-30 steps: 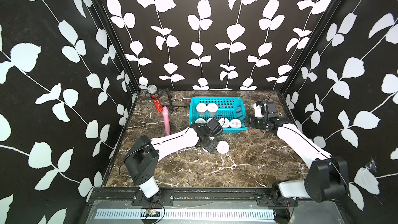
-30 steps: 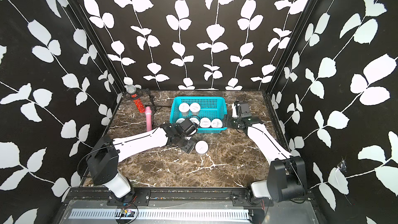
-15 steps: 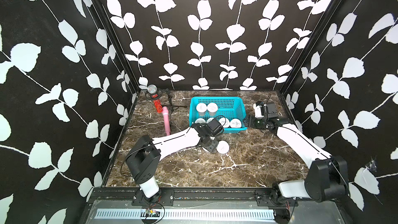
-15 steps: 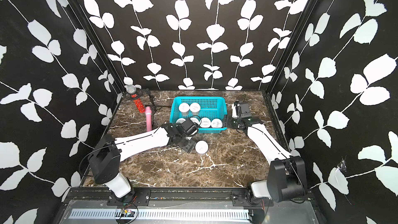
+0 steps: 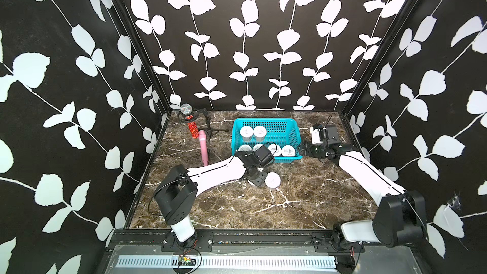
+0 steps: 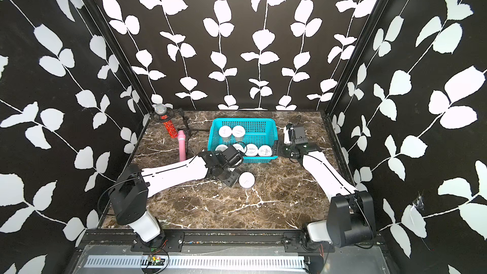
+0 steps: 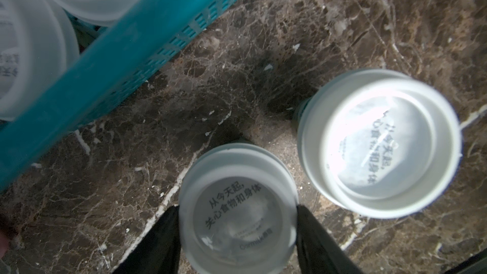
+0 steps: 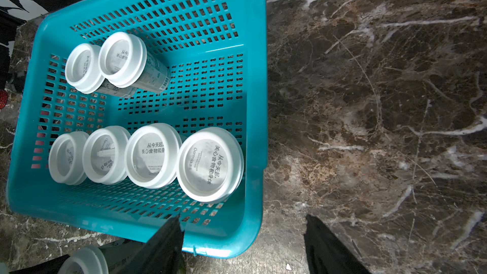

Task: Put the yogurt in the basket
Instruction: Pick up the yogurt from the center of the board, then place the yogurt in the basket.

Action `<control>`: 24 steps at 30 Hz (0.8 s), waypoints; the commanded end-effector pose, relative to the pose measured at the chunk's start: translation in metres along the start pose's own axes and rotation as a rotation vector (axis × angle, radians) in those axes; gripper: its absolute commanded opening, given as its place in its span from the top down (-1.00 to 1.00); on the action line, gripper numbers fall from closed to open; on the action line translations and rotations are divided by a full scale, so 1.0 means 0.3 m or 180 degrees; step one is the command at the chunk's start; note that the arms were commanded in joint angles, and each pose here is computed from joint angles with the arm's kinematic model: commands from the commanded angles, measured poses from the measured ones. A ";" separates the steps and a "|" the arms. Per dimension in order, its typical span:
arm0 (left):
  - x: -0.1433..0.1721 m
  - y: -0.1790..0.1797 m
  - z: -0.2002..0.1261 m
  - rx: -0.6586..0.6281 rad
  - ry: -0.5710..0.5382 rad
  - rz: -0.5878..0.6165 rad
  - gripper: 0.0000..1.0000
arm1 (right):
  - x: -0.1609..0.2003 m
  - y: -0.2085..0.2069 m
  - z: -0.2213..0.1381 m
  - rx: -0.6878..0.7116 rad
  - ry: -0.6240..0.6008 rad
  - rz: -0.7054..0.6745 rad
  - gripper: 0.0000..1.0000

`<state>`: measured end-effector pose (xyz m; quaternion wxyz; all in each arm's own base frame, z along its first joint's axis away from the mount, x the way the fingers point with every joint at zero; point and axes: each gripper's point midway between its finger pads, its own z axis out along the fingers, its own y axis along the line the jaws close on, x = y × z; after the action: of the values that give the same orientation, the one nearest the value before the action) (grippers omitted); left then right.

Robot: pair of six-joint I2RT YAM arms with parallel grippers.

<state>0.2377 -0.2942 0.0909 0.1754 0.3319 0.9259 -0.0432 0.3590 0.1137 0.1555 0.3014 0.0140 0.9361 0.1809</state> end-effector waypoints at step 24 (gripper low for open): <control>-0.046 0.098 -0.239 -0.0287 -0.0671 -0.0084 -0.17 | -0.245 -0.046 0.215 0.0087 0.0110 -0.0154 -0.07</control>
<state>0.2464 -0.2744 0.1549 0.2726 0.3061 0.9110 -0.0463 0.4417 0.1178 0.1289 0.2708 -0.0045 0.9469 0.1736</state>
